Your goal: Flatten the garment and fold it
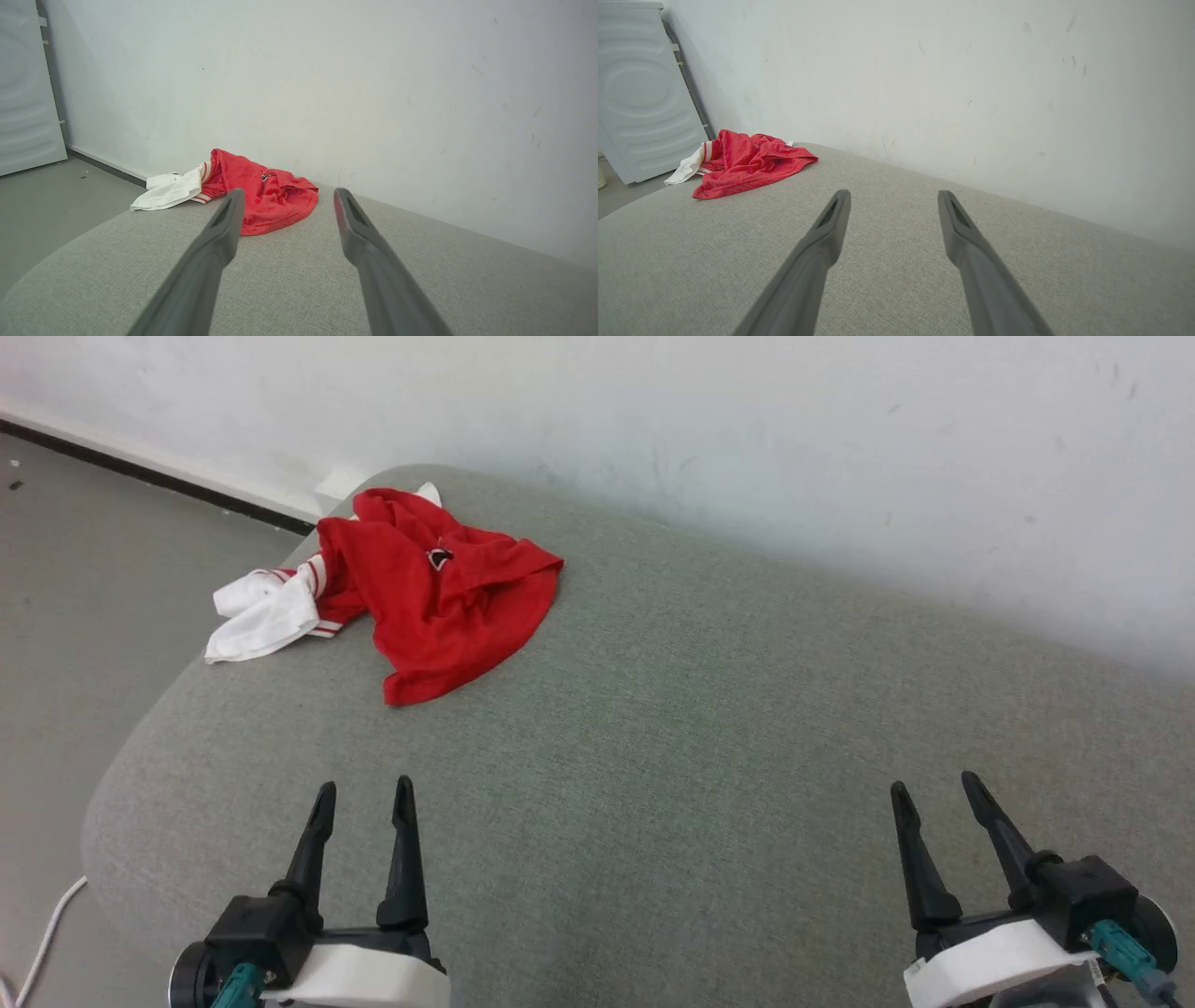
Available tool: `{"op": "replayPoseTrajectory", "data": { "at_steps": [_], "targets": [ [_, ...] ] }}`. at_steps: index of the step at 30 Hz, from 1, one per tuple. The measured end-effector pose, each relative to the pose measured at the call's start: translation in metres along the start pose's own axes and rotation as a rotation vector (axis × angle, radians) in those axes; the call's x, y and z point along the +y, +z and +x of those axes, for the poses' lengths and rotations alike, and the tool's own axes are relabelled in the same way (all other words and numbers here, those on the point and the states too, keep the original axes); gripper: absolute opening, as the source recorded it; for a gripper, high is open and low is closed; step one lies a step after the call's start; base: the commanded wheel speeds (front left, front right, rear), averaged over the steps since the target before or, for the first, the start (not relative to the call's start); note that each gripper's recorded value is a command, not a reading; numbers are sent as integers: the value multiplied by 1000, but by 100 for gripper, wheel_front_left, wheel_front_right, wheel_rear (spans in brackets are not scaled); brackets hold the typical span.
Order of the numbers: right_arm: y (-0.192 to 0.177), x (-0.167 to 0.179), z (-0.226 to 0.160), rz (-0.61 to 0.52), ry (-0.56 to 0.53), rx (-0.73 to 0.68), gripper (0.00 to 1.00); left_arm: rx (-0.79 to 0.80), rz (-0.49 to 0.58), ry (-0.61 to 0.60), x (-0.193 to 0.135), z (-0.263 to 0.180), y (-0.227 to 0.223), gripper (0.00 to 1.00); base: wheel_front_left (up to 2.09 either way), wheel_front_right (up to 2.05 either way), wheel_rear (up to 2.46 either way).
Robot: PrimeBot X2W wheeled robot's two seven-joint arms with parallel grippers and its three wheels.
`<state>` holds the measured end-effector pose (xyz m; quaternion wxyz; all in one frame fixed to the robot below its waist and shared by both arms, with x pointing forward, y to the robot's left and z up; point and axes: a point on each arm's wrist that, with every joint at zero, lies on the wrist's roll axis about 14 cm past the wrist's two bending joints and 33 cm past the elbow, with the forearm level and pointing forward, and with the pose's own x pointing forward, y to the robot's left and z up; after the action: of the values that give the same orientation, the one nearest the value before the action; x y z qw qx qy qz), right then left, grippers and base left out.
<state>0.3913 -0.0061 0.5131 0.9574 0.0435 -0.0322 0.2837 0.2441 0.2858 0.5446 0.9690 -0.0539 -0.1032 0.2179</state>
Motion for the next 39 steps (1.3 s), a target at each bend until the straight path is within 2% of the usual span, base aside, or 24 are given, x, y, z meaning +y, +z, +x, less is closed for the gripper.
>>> {"op": "replayPoseTrajectory", "data": {
  "at_steps": [16,28,32,37,39],
  "targets": [
    [-5,18,9,24,57,-6,100,-38,-21,67,18,-11,8,100,0,0,0],
    [0,18,4,25,52,-15,100,-61,-40,29,10,-14,14,100,0,0,0],
    [0,15,3,25,44,-17,100,-142,-47,-12,1,-6,40,100,0,0,0],
    [-4,9,5,31,29,-11,100,-324,44,-89,-8,29,119,100,0,0,0],
    [-6,6,6,30,21,-8,100,-378,43,-107,-12,45,148,100,0,0,0]
  ]
}}
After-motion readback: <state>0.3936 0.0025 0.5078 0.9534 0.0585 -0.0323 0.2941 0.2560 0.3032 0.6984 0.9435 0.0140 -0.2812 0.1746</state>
